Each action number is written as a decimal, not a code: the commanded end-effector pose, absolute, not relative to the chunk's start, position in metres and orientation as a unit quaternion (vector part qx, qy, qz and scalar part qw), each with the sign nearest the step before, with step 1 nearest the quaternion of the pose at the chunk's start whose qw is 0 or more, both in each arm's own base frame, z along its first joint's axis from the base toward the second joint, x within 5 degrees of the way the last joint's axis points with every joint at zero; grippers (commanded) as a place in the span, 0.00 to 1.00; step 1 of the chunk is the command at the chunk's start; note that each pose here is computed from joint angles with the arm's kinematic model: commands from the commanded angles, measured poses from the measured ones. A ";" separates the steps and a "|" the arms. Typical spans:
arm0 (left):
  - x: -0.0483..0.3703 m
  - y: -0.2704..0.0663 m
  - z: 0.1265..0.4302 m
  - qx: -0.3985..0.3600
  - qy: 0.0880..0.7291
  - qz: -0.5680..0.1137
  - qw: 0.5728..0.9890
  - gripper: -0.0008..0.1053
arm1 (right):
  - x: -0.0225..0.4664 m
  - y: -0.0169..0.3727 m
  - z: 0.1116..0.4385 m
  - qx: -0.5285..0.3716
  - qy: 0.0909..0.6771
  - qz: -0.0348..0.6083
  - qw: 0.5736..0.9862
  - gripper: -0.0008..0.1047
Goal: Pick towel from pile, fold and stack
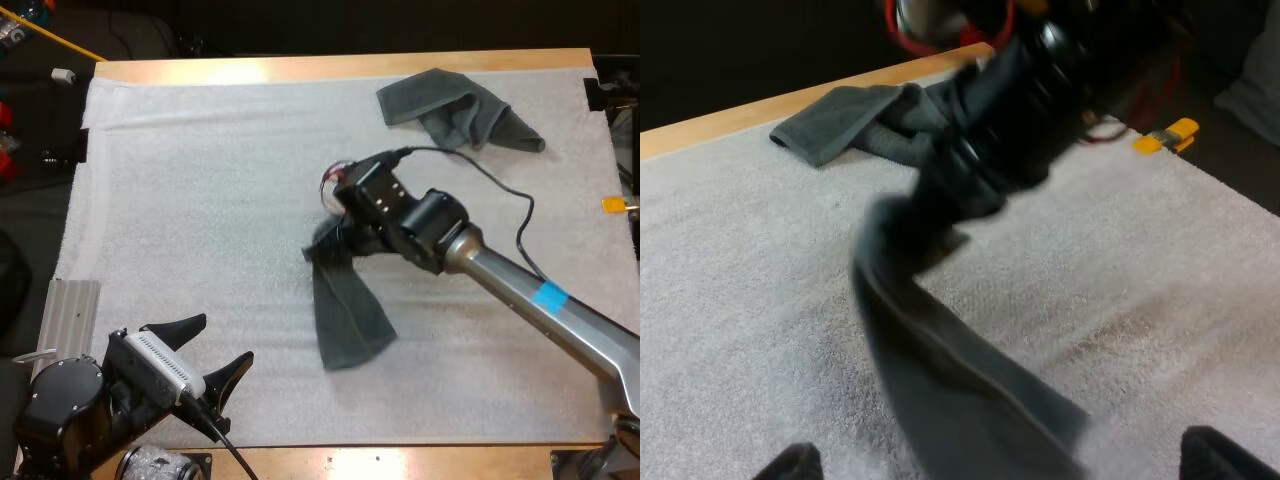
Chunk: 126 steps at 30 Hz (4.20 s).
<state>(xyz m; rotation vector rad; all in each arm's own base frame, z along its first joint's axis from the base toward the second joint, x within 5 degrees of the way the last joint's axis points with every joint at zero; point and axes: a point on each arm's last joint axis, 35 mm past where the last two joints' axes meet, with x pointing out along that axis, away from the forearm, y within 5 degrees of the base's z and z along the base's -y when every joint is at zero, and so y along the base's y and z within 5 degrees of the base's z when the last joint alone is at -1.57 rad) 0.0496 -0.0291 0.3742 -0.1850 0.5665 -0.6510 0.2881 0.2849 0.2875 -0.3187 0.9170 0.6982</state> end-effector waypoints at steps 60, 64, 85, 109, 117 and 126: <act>0.049 -0.029 0.376 -0.093 0.273 -0.319 0.903 0.65 | 0.254 0.281 0.174 -0.378 0.529 0.326 0.686 0.39; 0.049 -0.029 0.376 -0.093 0.273 -0.319 0.903 0.65 | 0.257 0.284 0.160 -0.378 0.532 0.326 0.684 0.39; 0.049 -0.029 0.376 -0.091 0.272 -0.320 0.903 0.65 | 0.259 0.282 0.224 -0.363 0.439 0.299 0.766 0.01; 0.048 -0.029 0.376 -0.091 0.275 -0.319 0.902 0.65 | 0.227 0.237 0.268 -0.284 0.440 0.224 0.822 0.01; 0.047 -0.029 0.372 -0.092 0.292 -0.317 0.898 0.65 | 0.221 0.208 0.260 -0.364 0.478 0.078 0.796 0.01; 0.047 -0.029 0.372 -0.092 0.292 -0.317 0.898 0.65 | 0.215 0.186 0.237 -0.417 0.507 0.036 0.754 0.01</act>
